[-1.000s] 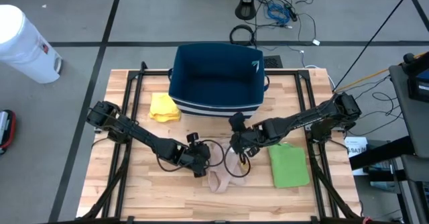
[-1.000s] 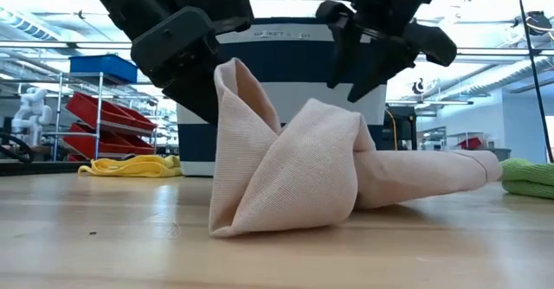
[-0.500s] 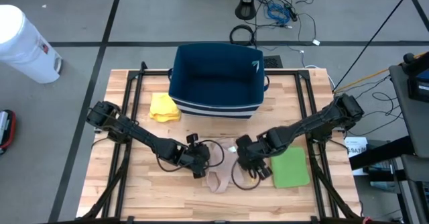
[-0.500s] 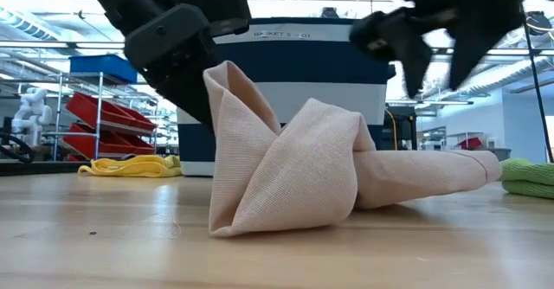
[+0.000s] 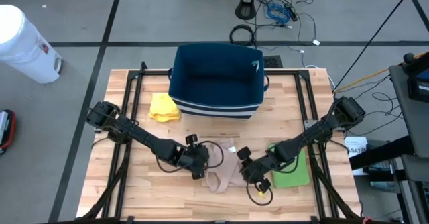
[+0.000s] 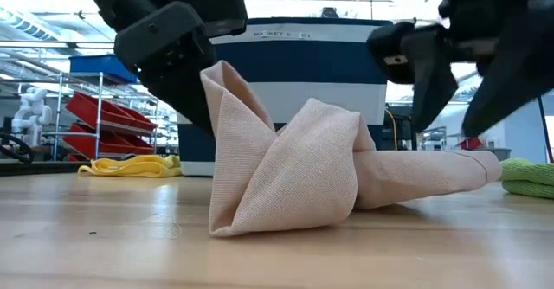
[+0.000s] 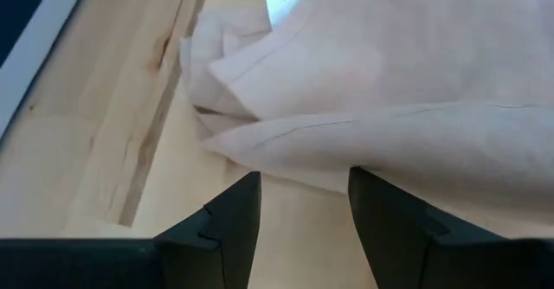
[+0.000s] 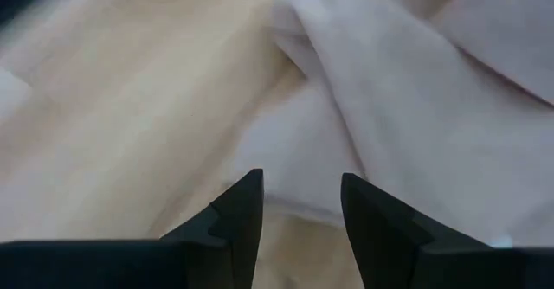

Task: Fold towel
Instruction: Fold the light pink towel

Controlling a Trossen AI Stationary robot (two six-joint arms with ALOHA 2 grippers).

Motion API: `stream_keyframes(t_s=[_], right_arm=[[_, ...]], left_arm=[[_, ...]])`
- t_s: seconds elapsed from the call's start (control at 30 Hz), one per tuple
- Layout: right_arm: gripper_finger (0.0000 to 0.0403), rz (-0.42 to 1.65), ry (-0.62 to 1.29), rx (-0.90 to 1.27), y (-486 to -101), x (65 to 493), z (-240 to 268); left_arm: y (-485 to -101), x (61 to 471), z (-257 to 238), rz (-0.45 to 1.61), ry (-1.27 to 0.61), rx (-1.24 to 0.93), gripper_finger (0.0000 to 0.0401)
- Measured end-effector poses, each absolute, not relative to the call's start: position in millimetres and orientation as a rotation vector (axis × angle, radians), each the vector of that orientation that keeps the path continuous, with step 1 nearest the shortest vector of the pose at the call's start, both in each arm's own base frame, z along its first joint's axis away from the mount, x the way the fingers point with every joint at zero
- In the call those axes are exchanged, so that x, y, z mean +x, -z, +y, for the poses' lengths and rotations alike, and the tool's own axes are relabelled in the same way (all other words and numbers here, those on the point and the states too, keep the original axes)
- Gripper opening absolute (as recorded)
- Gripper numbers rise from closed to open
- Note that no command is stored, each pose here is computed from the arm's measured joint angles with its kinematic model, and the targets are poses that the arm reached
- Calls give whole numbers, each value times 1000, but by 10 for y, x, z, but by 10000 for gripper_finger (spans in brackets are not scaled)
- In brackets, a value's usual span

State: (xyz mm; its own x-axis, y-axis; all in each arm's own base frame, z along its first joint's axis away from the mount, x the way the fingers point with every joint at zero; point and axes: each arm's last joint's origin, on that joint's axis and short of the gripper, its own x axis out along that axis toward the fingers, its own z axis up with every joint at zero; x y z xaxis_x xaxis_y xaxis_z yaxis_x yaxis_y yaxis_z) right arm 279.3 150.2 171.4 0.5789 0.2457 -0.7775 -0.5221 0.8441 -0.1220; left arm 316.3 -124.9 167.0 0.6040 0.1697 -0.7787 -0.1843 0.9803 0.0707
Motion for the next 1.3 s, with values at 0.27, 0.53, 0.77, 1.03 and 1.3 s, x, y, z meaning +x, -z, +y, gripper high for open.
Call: stream_keyframes(t_s=[0.27,0.53,0.77,1.03,1.3], right_arm=[[143,869,-482,-337,-1603,2688,1542],[143,921,-512,-234,-1516,2534,1671],[143,878,-472,-187,-1435,2494,1662],[143,880,-423,-155,-1294,2523,1583],[142,747,-458,-203,-1266,2643,1635]], left_arm=[[-1602,3036,-1218,1012,-320,-105,183],[-1596,2934,-1480,1061,-216,-243,183],[-1725,3041,-1795,828,-36,-303,183],[-1433,3201,-1840,810,-38,-355,183],[-1433,3294,-1867,711,-8,-349,183]])
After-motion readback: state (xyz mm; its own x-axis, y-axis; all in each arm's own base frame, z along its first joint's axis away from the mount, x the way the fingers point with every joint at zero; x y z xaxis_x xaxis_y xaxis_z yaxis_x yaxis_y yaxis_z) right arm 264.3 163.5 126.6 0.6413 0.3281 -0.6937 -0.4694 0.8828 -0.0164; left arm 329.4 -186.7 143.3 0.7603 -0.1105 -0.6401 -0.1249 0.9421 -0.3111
